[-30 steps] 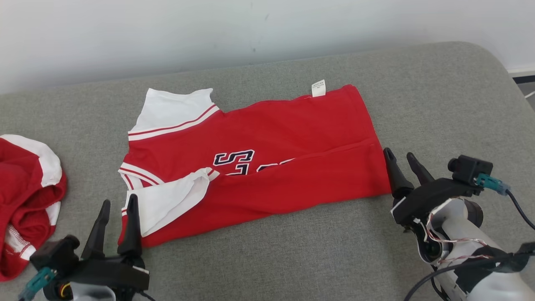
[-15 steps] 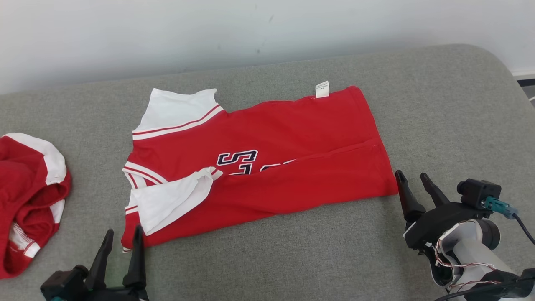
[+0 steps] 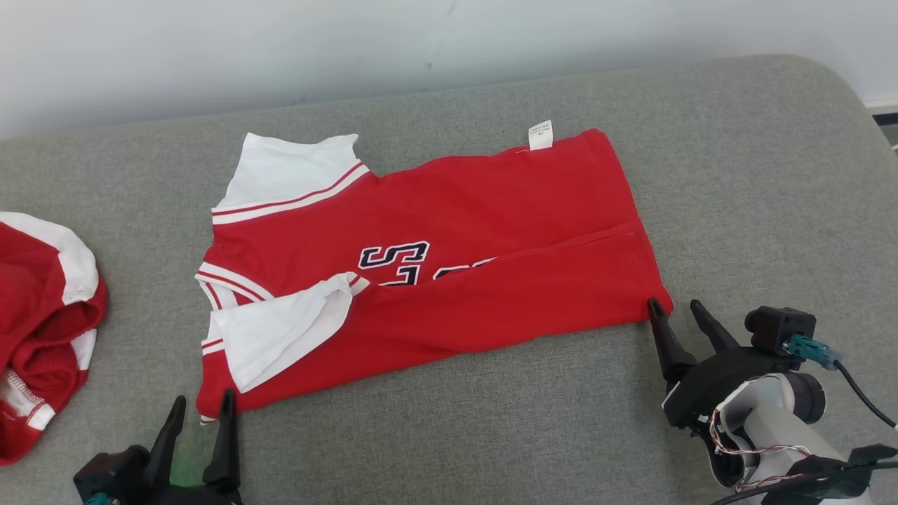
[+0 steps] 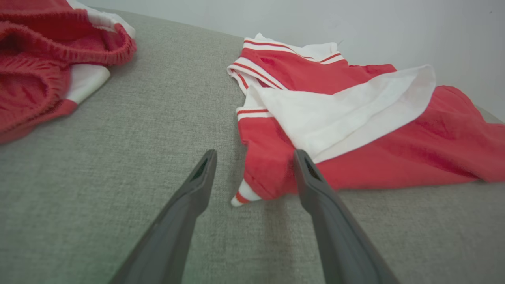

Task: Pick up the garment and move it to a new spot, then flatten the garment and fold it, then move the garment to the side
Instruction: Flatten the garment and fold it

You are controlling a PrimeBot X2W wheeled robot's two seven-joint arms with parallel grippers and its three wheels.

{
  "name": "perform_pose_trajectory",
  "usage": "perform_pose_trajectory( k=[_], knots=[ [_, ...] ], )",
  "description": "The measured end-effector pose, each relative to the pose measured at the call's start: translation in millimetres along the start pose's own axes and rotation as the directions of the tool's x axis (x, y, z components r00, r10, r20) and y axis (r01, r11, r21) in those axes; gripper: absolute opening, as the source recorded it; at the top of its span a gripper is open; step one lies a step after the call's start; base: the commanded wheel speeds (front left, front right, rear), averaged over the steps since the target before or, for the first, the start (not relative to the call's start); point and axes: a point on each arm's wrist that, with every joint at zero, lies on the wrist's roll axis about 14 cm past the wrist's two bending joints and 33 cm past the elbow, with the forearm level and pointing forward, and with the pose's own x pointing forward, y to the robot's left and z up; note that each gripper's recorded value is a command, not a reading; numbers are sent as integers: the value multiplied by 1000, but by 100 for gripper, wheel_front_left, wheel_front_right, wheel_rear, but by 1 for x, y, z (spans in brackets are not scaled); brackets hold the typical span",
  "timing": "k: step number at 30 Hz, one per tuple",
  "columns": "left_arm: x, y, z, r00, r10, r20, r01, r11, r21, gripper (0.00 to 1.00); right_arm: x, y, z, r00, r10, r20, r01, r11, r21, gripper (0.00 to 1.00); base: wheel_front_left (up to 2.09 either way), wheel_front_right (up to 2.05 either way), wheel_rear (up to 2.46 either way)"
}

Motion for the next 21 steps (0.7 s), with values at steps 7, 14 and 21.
perform_pose_trajectory(
  k=[7,14,21],
  knots=[
    [7,4,-12,999,12,-37,-13,1000,-7,100,5,1,-9,999,0,-34,-1,1000,-10,100,0,0,0],
    [10,1,-24,997,11,-76,-13,999,-30,40,11,6,-16,998,7,-59,-8,1000,-9,15,0,0,0],
    [13,-1,-25,997,5,-79,-9,999,-50,0,14,8,-16,998,12,-64,-12,1000,-4,0,0,0,0]
  ],
)
